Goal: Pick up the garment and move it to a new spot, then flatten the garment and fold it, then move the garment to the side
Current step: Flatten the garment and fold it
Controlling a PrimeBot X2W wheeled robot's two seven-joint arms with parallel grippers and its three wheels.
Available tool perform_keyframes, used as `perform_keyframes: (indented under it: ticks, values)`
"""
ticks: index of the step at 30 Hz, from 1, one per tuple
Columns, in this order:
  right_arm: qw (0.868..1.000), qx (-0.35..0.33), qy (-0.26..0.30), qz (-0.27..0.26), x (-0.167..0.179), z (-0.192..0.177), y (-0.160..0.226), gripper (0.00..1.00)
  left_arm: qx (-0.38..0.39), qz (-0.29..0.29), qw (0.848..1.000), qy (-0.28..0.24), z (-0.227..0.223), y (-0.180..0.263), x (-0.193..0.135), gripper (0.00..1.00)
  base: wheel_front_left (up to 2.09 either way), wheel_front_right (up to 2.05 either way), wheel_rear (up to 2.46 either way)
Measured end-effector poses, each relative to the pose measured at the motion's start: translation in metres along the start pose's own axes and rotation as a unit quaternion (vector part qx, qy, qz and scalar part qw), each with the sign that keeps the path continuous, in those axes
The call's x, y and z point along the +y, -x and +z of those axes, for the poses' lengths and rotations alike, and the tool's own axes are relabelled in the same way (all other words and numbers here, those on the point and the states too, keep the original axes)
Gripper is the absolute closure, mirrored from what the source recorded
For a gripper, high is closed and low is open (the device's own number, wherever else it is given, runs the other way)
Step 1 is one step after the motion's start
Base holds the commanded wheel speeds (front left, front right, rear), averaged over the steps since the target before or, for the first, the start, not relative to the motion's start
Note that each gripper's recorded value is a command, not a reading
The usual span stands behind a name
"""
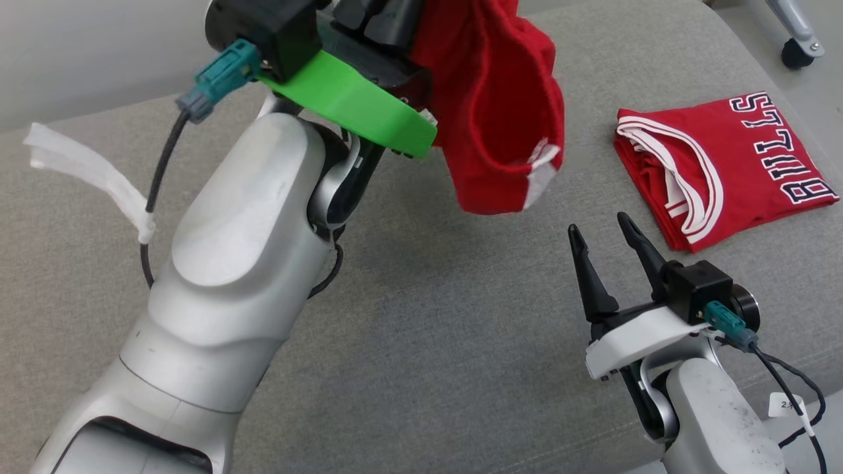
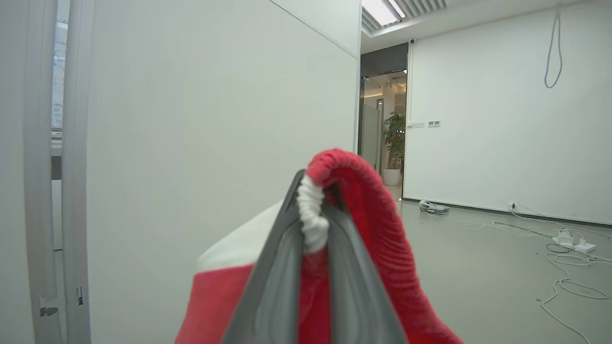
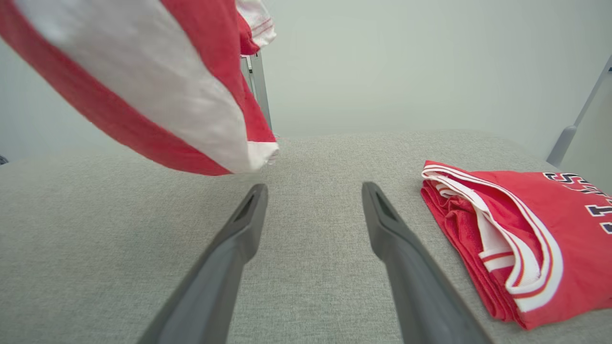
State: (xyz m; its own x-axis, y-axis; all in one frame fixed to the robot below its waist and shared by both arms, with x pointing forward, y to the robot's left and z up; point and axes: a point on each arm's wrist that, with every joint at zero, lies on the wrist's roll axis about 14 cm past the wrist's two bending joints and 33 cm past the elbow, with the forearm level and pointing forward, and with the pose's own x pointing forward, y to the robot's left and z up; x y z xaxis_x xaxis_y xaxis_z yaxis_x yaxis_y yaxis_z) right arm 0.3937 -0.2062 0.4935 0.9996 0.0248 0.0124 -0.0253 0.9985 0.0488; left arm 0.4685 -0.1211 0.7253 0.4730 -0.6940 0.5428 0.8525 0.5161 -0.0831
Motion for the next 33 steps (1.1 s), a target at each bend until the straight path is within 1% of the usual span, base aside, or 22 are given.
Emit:
perform_keyframes:
  ticks: [2, 5, 8, 9, 12, 14, 16, 17, 18, 20, 22, 24, 27, 28, 30, 33]
  values:
    - [1.0, -0.002, 0.0, 0.001, 0.0, 0.001, 0.0, 0.0, -0.021, -0.006, 0.999, 0.024, 0.013, -0.002, -0.006, 1.0, 0.0, 0.0, 0.0]
    - [1.0, -0.004, -0.001, 0.006, 0.004, 0.002, -0.002, 0.0, -0.009, 0.008, 0.999, 0.044, 0.005, 0.004, -0.001, 1.0, 0.0, 0.0, 0.0]
    - [1.0, -0.002, -0.002, 0.011, 0.007, 0.001, -0.005, 0.0, 0.043, 0.059, 0.995, 0.069, -0.035, 0.028, 0.023, 1.0, 0.0, 0.0, 0.0]
    - [1.0, -0.001, -0.003, 0.012, 0.008, -0.001, -0.006, 0.0, 0.07, 0.078, 0.992, 0.068, -0.054, 0.042, 0.033, 1.0, 0.0, 0.0, 0.0]
    - [1.0, 0.003, -0.004, 0.017, 0.012, -0.004, -0.009, 0.0, 0.153, 0.14, 0.977, 0.04, -0.101, 0.089, 0.072, 1.0, 0.0, 0.0, 0.0]
    - [1.0, 0.006, -0.006, 0.02, 0.014, -0.007, -0.012, 0.0, 0.21, 0.191, 0.958, 0.029, -0.131, 0.13, 0.098, 1.0, 0.0, 0.0, 0.0]
    - [1.0, 0.01, -0.006, 0.023, 0.016, -0.01, -0.014, 0.0, 0.253, 0.223, 0.941, 0.014, -0.149, 0.161, 0.116, 1.0, 0.0, 0.0, 0.0]
    - [1.0, 0.011, -0.006, 0.025, 0.017, -0.011, -0.015, 0.0, 0.267, 0.239, 0.934, 0.009, -0.154, 0.173, 0.124, 0.91, 0.0, 0.0, 0.0]
    - [1.0, 0.013, -0.006, 0.027, 0.018, -0.013, -0.017, 0.0, 0.279, 0.251, 0.927, 0.003, -0.158, 0.184, 0.131, 0.67, 0.0, 0.0, 0.0]
    - [0.999, 0.016, -0.006, 0.03, 0.019, -0.015, -0.018, 0.0, 0.29, 0.279, 0.915, -0.011, -0.159, 0.199, 0.146, 0.0, 0.0, 0.0, 0.0]
    - [0.999, 0.018, -0.006, 0.033, 0.022, -0.017, -0.02, 0.0, 0.31, 0.309, 0.899, -0.016, -0.163, 0.222, 0.159, 0.0, 0.0, 0.0, 0.0]
    - [0.999, 0.018, -0.007, 0.036, 0.024, -0.017, -0.022, 0.0, 0.341, 0.33, 0.88, -0.002, -0.175, 0.248, 0.159, 0.0, 0.0, 0.0, 0.0]
    - [0.999, 0.017, -0.007, 0.041, 0.026, -0.016, -0.024, 0.0, 0.376, 0.333, 0.864, 0.018, -0.185, 0.266, 0.153, 0.0, 0.0, 0.0, 0.0]
    - [0.999, 0.016, -0.006, 0.042, 0.027, -0.016, -0.024, 0.0, 0.384, 0.33, 0.862, 0.023, -0.188, 0.269, 0.148, 0.0, 0.0, 0.0, 0.0]
    - [0.999, 0.015, -0.006, 0.045, 0.029, -0.014, -0.024, 0.0, 0.379, 0.328, 0.865, 0.033, -0.187, 0.271, 0.141, 0.0, 0.0, 0.0, 0.0]
    - [0.999, 0.012, -0.006, 0.052, 0.033, -0.012, -0.024, 0.0, 0.358, 0.306, 0.881, 0.04, -0.181, 0.258, 0.127, 0.0, 0.0, 0.0, 0.0]
